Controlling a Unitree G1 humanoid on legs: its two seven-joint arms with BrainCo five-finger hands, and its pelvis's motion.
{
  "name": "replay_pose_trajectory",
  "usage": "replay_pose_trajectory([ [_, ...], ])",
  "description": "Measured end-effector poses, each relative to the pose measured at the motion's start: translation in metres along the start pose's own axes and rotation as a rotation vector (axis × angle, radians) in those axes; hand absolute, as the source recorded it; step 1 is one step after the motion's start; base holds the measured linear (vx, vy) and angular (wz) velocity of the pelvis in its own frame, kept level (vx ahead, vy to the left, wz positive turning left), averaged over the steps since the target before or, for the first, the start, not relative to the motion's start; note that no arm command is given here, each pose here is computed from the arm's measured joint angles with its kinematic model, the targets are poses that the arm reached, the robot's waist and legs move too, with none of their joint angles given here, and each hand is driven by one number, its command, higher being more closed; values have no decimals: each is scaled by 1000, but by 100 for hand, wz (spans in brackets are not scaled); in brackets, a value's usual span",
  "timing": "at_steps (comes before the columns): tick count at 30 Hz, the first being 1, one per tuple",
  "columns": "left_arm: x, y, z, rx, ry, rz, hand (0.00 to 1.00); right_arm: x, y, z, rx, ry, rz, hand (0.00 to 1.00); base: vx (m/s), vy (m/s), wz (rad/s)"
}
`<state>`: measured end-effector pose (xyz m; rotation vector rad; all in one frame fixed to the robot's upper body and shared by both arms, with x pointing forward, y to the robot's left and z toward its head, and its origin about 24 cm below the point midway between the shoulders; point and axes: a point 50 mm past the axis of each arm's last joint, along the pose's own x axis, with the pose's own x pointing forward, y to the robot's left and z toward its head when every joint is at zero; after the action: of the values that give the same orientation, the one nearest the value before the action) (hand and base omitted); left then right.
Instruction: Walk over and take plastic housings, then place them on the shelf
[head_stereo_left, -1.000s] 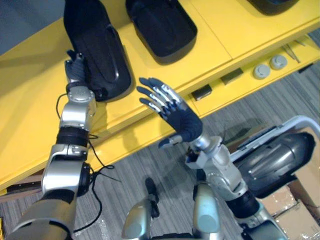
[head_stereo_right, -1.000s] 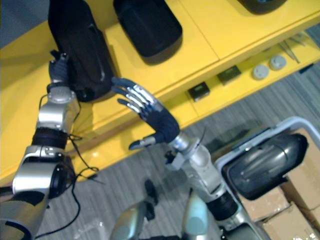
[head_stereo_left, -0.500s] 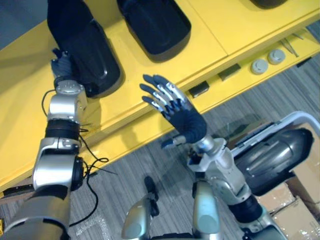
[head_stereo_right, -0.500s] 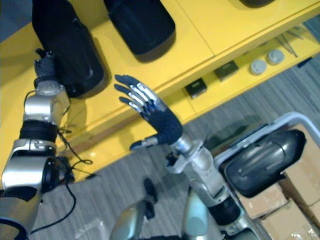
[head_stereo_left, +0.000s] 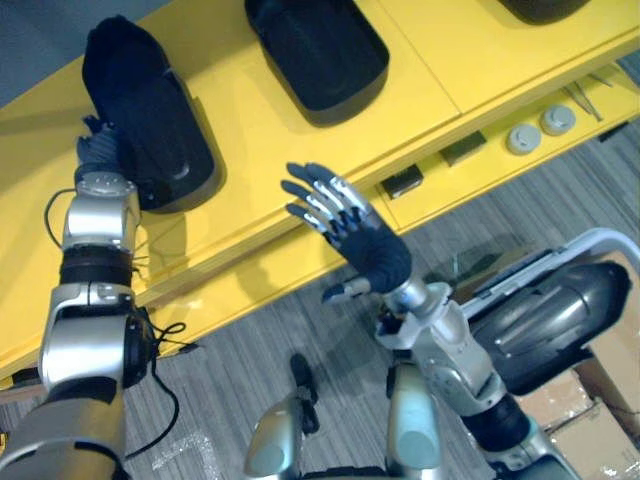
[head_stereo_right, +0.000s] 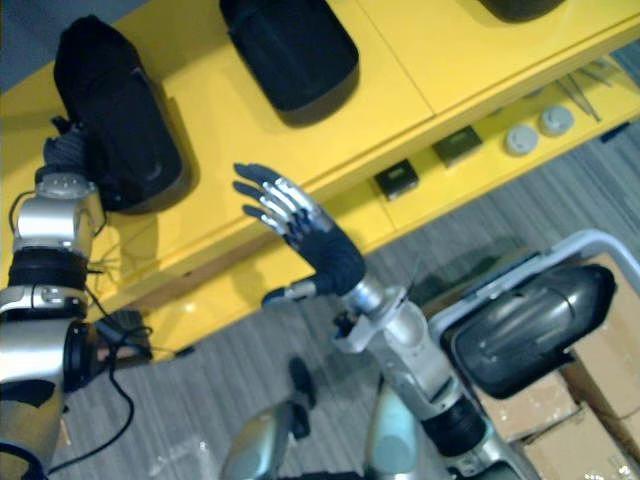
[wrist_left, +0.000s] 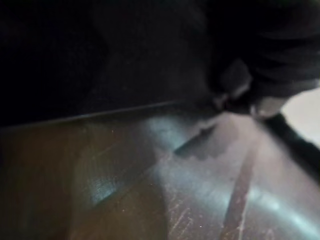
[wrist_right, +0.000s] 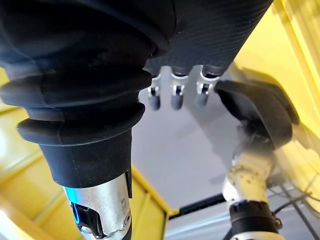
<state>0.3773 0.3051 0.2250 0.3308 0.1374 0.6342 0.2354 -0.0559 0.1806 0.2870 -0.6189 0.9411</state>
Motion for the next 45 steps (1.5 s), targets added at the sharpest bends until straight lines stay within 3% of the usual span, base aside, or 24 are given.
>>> replay_pose_trajectory([
  [7,0,1,-2,1,12,23,0,-2,-2,-1,-10,16,-18,0,0,0,1],
  [13,3,4,-16,-32,86,132,0,-8,-5,-3,-11,39,-53,0,19,-18,7],
  [18,2,7,-24,-108,147,243,0,-13,-6,-5,-7,43,-73,0,6,-1,-2],
  [22,2,16,-20,-253,114,365,0,-14,-7,-4,-8,39,-77,0,6,-8,-7],
  [28,-4,29,14,-501,-177,471,0,-32,-7,-8,4,29,-114,0,25,-1,-8],
  [31,-24,40,53,-700,-484,451,0,-36,-9,-4,-59,5,-108,0,68,7,-3],
  [35,-64,49,71,-747,-842,377,0,-36,-12,-3,-133,8,-128,0,78,15,4],
  [39,-103,55,36,-744,-1008,302,0,-39,-16,-11,-158,46,-164,0,98,10,33],
  [45,-151,50,-90,-549,-711,218,0,-45,-17,-31,-149,145,-209,0,13,-25,42],
])
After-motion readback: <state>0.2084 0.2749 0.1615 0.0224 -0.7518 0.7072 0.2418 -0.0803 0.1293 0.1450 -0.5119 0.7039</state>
